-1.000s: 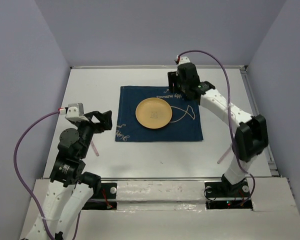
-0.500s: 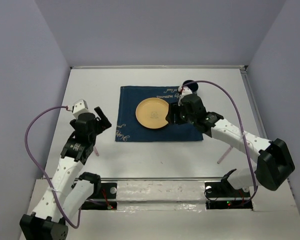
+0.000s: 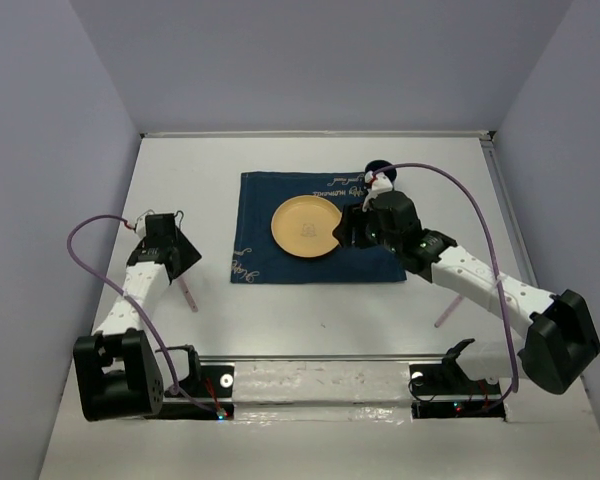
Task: Set the dinner table for one person
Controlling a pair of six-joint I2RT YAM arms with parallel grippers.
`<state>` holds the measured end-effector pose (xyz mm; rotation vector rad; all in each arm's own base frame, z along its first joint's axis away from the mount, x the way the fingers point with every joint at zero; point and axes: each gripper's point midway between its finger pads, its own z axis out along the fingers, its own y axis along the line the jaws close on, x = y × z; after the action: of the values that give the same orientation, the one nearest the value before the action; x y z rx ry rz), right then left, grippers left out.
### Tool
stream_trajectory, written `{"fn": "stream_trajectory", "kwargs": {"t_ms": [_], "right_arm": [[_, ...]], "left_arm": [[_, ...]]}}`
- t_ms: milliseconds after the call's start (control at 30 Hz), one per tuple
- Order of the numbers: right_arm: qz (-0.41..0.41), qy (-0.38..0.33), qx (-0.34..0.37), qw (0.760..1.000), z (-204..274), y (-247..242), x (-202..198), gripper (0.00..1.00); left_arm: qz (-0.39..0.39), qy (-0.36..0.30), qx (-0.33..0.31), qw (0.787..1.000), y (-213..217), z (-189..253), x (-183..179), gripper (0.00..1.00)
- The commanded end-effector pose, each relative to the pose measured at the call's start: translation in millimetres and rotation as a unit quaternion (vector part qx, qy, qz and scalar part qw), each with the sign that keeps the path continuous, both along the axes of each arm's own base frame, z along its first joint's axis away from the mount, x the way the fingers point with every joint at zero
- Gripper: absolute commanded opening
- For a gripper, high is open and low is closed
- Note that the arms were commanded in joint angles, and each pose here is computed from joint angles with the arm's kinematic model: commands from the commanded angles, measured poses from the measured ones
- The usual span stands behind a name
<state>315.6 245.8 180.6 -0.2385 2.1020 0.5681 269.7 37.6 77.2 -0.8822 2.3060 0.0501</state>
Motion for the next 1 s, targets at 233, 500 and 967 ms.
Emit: {"fn": "stream_trajectory", "kwargs": {"t_ms": [233, 500, 967], "right_arm": [[0.004, -0.037, 0.025, 0.999, 19, 2, -1, 0.65], [-0.002, -0.042, 0.025, 0.999, 19, -3, -3, 0.64], [-0.003, -0.035, 0.021, 0.999, 13, -2, -2, 0.64]], "left_arm": [[-0.007, 0.071, 0.001, 0.997, 8, -47, 5, 0.48], [0.010, 0.080, 0.008, 0.997, 17, -49, 3, 0.56], [0.018, 0.091, 0.015, 0.996, 21, -52, -3, 0.56]]}}
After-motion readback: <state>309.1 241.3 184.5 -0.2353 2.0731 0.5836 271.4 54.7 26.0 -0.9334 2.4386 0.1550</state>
